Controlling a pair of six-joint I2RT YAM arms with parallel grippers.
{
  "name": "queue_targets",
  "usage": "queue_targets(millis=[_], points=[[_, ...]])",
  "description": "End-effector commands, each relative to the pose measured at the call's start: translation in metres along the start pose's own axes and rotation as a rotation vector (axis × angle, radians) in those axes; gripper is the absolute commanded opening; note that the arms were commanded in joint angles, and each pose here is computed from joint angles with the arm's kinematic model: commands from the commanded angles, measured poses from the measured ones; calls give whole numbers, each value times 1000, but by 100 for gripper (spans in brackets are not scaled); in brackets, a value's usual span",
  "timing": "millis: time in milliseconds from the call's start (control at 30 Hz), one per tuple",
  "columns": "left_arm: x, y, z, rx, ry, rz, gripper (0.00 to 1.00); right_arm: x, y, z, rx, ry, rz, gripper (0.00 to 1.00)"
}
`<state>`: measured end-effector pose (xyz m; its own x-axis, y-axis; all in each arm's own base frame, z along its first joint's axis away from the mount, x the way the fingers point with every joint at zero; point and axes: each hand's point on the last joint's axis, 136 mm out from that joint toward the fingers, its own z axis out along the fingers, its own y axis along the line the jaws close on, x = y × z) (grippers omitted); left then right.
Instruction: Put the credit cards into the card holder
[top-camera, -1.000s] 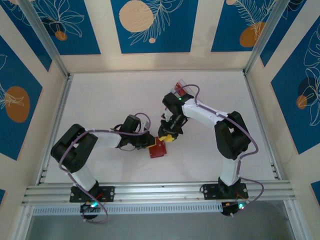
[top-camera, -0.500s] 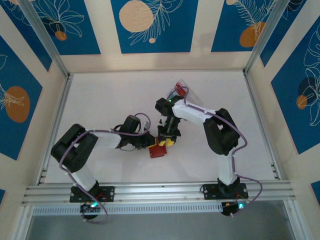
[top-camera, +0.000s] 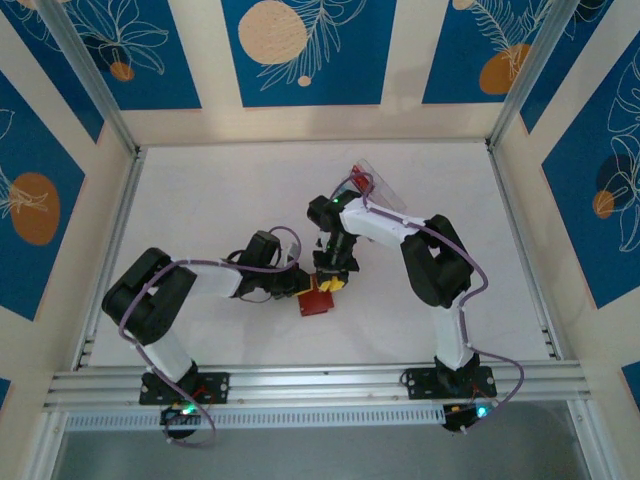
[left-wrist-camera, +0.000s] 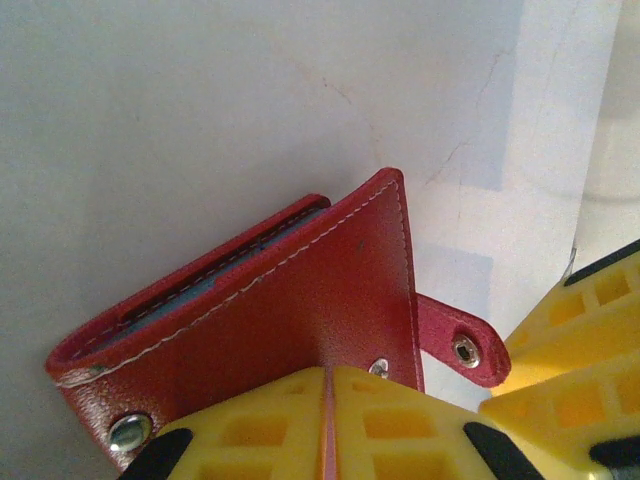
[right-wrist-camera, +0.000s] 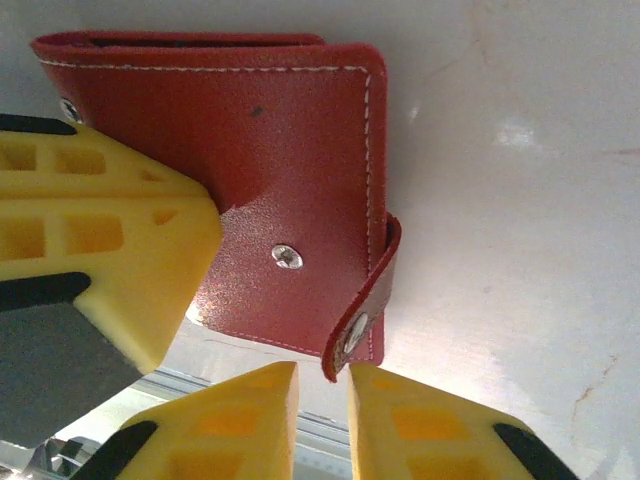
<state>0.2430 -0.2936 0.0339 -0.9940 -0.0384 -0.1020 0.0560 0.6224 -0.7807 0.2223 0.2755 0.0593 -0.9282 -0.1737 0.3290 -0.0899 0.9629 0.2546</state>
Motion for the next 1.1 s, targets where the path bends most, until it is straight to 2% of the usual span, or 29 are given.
queue_targets(millis=[0,500,733,1067], points=[[16,28,6,-68,40,-57,10,1,-1,0,15,17,10,16],[18,31,9,-65,45,-65,10,-2,3,2,-19,14,-33,0],[20,34,11,-61,50,-67,10,-2,14,0,-74,14,-100,0],[21,35,13,-46,53,-69,10,-2,19,11,-122,62,-104,0]])
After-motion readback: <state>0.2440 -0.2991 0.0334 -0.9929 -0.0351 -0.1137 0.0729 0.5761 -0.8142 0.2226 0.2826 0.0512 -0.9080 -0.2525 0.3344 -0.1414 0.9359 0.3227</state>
